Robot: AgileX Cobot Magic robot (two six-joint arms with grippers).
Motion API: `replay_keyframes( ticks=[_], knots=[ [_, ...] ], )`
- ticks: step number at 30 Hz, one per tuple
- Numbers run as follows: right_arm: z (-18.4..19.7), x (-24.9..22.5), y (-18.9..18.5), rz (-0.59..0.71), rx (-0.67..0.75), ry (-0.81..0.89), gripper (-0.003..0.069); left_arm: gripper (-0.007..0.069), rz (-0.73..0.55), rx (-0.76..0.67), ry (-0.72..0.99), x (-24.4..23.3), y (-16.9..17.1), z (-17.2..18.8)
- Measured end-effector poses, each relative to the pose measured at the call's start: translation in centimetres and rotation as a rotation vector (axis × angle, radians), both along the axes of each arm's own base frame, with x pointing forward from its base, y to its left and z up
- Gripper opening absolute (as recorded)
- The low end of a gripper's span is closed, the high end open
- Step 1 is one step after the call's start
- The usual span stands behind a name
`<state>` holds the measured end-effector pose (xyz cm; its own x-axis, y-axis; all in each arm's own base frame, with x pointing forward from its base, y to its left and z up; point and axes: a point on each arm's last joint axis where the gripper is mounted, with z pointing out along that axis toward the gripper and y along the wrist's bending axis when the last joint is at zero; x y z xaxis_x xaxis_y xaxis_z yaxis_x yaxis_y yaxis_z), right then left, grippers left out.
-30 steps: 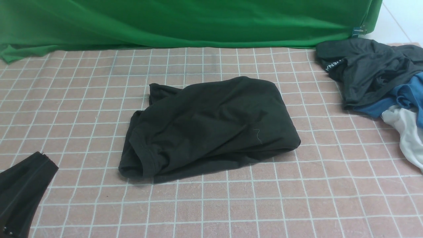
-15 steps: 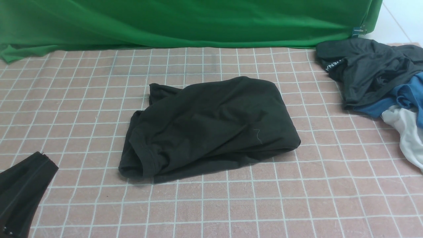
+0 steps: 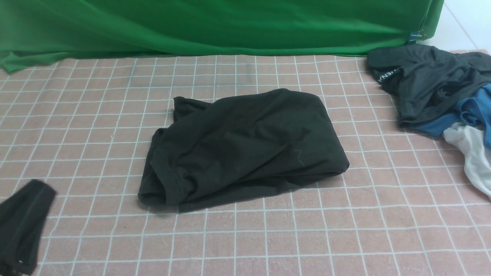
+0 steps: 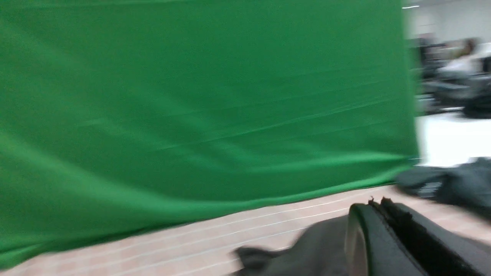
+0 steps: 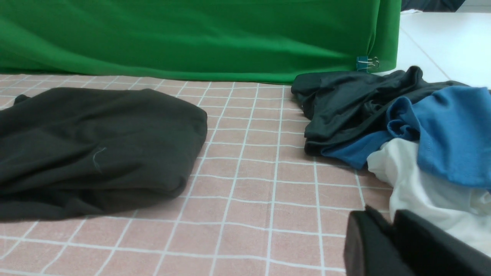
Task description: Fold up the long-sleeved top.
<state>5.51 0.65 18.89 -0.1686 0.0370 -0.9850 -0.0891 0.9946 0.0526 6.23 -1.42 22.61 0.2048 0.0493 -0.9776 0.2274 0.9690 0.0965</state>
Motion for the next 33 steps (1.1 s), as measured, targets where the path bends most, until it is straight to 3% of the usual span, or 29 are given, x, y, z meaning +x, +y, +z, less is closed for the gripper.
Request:
replay_keyframes(
  ticks=[6,12,33],
  knots=[
    [0.0,0.0,0.0,-0.001,0.001,0.0,0.0138,0.0019,0.193,0.009,0.2,0.3,1.1,-2.0],
    [0.0,0.0,0.0,-0.001,0.001,0.0,0.0146,0.0019,0.238,0.022,0.378,0.2,1.2,-3.6],
    [0.0,0.0,0.0,-0.001,0.001,-0.002,0.0187,0.0019,0.238,0.04,0.325,-0.7,1.2,-3.5]
  ],
)
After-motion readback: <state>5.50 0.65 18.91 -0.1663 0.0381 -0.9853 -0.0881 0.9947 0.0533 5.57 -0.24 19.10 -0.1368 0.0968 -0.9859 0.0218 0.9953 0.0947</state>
